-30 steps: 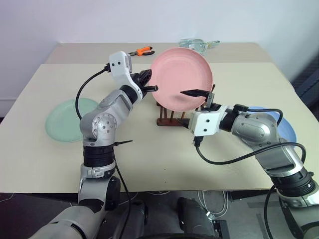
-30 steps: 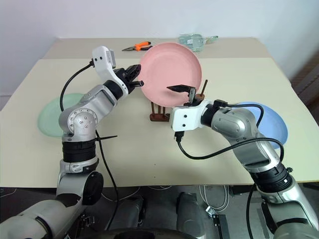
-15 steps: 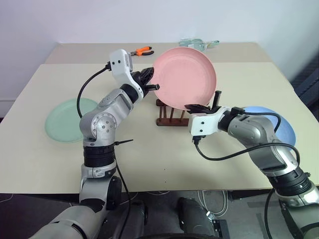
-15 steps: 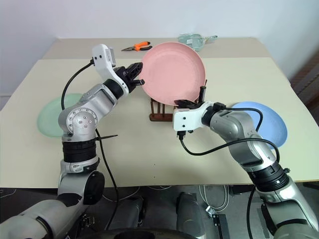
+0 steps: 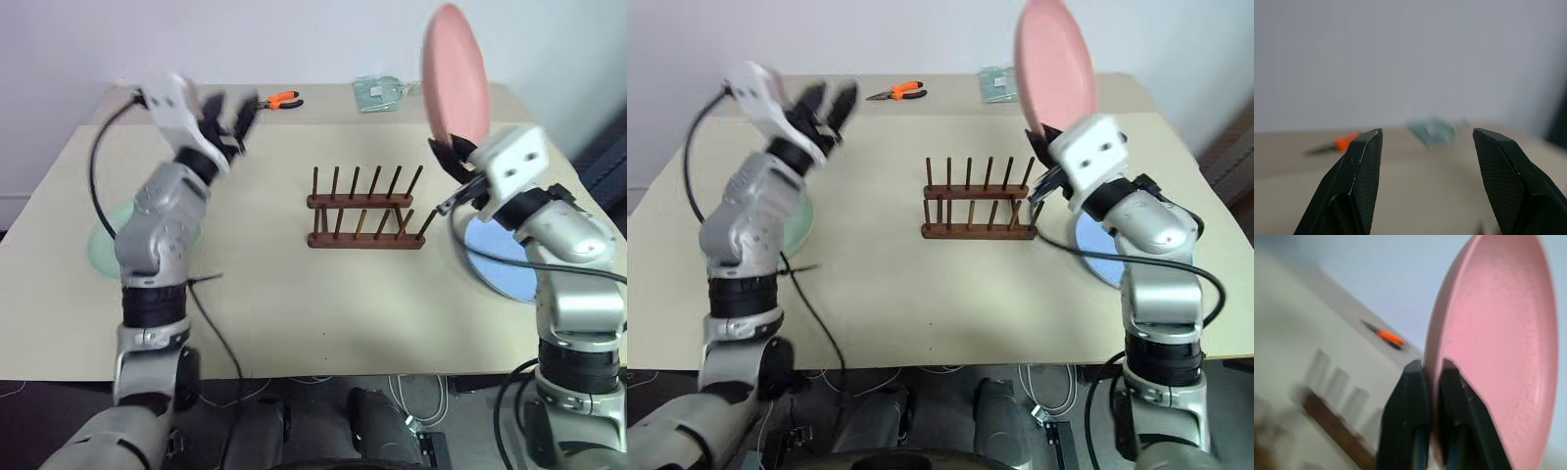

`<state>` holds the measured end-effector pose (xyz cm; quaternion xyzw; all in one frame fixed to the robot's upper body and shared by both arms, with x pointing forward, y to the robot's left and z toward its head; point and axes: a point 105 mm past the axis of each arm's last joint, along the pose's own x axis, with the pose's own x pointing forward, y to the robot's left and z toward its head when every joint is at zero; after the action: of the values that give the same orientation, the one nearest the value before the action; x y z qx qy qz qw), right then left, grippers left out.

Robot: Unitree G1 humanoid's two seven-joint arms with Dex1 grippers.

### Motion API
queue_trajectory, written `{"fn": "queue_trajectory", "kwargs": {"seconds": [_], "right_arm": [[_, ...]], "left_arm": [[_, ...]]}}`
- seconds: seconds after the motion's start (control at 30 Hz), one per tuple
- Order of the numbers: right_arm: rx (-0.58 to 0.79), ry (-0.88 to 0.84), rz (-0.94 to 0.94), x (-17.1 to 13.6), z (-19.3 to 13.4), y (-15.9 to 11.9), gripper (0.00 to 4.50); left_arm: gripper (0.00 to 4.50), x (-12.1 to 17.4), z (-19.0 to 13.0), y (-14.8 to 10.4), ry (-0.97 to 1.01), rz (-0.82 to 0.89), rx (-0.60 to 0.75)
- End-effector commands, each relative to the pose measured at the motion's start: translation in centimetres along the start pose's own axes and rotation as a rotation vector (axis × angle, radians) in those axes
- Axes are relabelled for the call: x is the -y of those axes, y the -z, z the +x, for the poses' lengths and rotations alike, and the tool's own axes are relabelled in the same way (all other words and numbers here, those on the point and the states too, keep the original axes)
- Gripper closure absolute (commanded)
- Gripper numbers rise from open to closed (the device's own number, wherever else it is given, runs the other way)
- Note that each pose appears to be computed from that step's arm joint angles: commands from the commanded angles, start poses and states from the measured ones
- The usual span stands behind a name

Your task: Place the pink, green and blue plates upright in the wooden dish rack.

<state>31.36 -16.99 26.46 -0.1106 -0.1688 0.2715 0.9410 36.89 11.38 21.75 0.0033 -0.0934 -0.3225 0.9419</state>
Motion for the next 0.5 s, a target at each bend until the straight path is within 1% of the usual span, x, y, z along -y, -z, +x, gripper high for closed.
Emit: {"fn": "queue_trajectory", "kwargs": {"seconds": [0.03, 0.1, 0.17, 0.4, 0.5], "right_arm": [[0.089, -0.073, 0.226, -0.8, -0.8, -2.0, 4.5], [0.079, -0.09, 0.297, -0.9, -0.8, -1.7, 4.5], [0.06, -0.09, 0.33, -0.9, -0.7, -1.3, 4.5], [0.014, -0.103, 0.429, -1.1, -0.6, 0.2, 4.5], [-0.024, -0.07, 0.43, -0.7, -0.5, 1.3, 4.5]], "left_arm": [[1.53, 6.0, -2.2, 1.7, 0.401, 0.047, -0.089], [1.53, 7.4, -3.7, 3.1, 0.503, 0.03, -0.16], [1.53, 8.3, -4.4, 3.6, 0.55, -0.001, -0.186], [1.53, 9.2, -5.0, 4.0, 0.575, -0.031, -0.203], [1.53, 9.5, -5.3, 4.4, 0.581, -0.028, -0.22]]}}
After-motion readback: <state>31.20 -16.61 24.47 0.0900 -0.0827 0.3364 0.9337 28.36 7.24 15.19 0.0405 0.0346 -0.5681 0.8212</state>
